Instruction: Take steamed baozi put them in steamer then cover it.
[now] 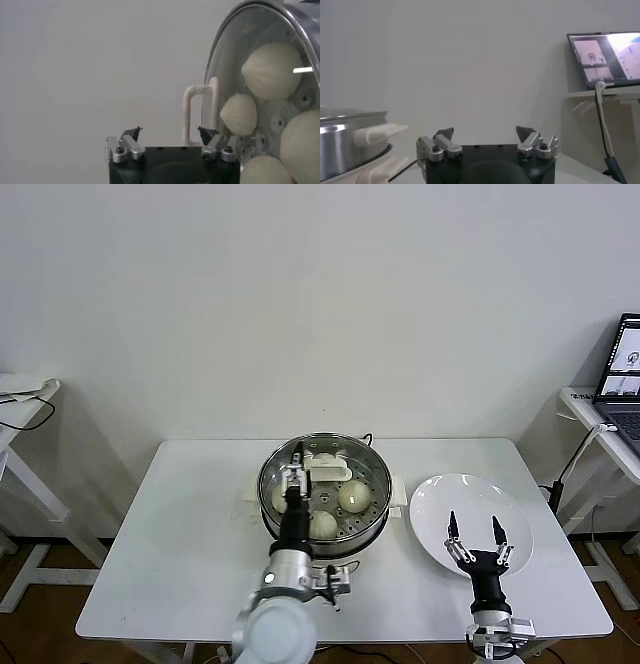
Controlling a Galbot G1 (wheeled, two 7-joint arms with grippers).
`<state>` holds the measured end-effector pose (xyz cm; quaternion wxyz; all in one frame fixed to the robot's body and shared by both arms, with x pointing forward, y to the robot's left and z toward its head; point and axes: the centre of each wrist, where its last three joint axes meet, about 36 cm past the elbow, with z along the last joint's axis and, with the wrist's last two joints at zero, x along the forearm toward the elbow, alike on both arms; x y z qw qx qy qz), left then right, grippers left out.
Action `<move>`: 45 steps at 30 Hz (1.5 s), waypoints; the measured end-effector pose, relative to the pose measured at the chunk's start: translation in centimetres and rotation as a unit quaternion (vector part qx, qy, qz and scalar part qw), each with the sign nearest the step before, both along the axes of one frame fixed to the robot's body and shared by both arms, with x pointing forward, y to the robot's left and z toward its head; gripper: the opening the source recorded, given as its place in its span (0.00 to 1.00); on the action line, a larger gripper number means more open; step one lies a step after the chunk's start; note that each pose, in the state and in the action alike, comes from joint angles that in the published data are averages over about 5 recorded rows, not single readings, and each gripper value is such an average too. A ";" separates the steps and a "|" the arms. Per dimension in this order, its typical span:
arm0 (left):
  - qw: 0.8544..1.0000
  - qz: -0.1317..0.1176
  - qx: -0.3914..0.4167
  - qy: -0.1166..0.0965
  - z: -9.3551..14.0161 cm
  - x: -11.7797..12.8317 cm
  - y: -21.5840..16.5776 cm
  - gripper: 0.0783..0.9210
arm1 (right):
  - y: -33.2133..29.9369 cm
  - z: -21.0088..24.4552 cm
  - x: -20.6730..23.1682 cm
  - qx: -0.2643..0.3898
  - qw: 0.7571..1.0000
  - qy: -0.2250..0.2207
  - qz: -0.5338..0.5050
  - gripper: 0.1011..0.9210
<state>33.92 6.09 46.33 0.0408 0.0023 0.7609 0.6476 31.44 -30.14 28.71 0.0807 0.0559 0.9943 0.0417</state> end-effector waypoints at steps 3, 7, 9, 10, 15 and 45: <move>0.999 -0.002 -0.038 -0.003 1.0 -1.1 1.8 0.88 | -0.1 0.3 0.1 0.000 1.000 0.001 0.000 0.88; 0.994 -0.004 -0.112 0.000 1.9 -2.1 4.6 0.88 | -0.3 0.8 0.0 0.000 1.000 0.003 0.002 0.88; 0.988 -0.003 -0.156 0.008 2.0 -2.3 6.3 0.88 | -0.3 1.2 -0.1 -0.001 1.000 0.005 0.004 0.88; 0.984 -0.002 -0.178 0.013 2.0 -2.3 7.1 0.88 | -0.3 1.5 -0.1 -0.002 1.000 0.005 0.005 0.88; 0.960 0.005 -0.279 0.034 1.1 -2.4 11.4 0.88 | -0.3 3.0 -0.2 -0.004 1.000 0.003 0.011 0.88; 0.875 -0.009 -0.481 0.043 -4.1 -4.5 19.4 0.88 | 0.9 7.6 -0.7 -0.020 0.999 0.001 0.041 0.88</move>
